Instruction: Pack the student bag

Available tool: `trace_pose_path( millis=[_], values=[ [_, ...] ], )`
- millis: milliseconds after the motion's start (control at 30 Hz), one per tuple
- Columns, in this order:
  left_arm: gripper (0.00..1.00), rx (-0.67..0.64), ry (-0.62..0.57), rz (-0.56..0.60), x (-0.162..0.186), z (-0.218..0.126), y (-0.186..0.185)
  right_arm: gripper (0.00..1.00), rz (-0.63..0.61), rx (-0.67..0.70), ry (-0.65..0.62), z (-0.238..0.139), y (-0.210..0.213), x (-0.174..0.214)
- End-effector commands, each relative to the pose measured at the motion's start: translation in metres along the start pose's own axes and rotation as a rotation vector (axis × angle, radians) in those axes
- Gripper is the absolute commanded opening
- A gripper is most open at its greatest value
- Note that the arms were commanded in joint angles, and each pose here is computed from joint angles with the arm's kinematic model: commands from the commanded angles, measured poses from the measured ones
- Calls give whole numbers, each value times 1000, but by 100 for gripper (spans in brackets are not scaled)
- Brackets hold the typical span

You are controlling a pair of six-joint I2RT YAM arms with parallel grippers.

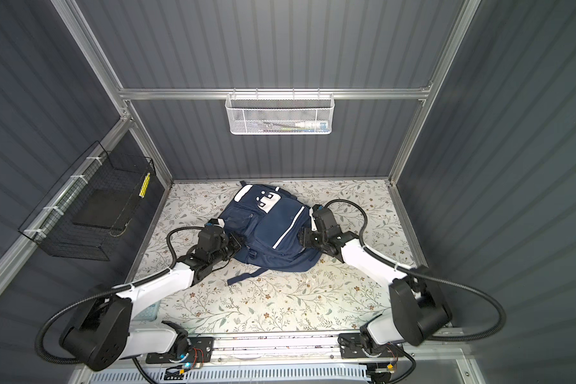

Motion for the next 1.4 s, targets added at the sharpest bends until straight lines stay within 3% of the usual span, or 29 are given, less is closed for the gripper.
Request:
trace_pose_path(
  millis=[0,167,333,433,567,733,933,1133,1367],
  values=[
    [0,123,-6,-101,10,-5,-35,63,-146,90,5,-33,8,25],
    [0,165,32,-152,41,8,-46,60,-209,-29,-49,-47,68,36],
    [0,163,34,-148,71,16,-49,56,-184,-214,-61,-18,120,39],
    [0,178,45,-180,82,21,-48,55,-186,-246,-57,1,134,43],
    [0,187,55,-165,93,23,-55,56,-207,-146,-29,29,123,44],
    [0,181,91,-206,108,23,-51,57,-199,79,-61,40,89,31],
    [0,172,126,-249,121,27,-40,54,-185,93,-216,28,89,-1],
    [0,172,130,-262,122,23,-35,19,-203,61,-205,40,85,-11],
    [0,136,59,-218,100,12,-27,0,-209,-17,-107,31,73,9]
  ],
)
Point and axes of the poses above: each gripper's point midway between its finger pads, its own z axis out along the fingers, its own y axis along the line the jaws close on, x = y × z, the point moved 1 cm from there along -z, back along the fingers, and after that the axes turned 13 degrees about -z, right-handed, at the moved point
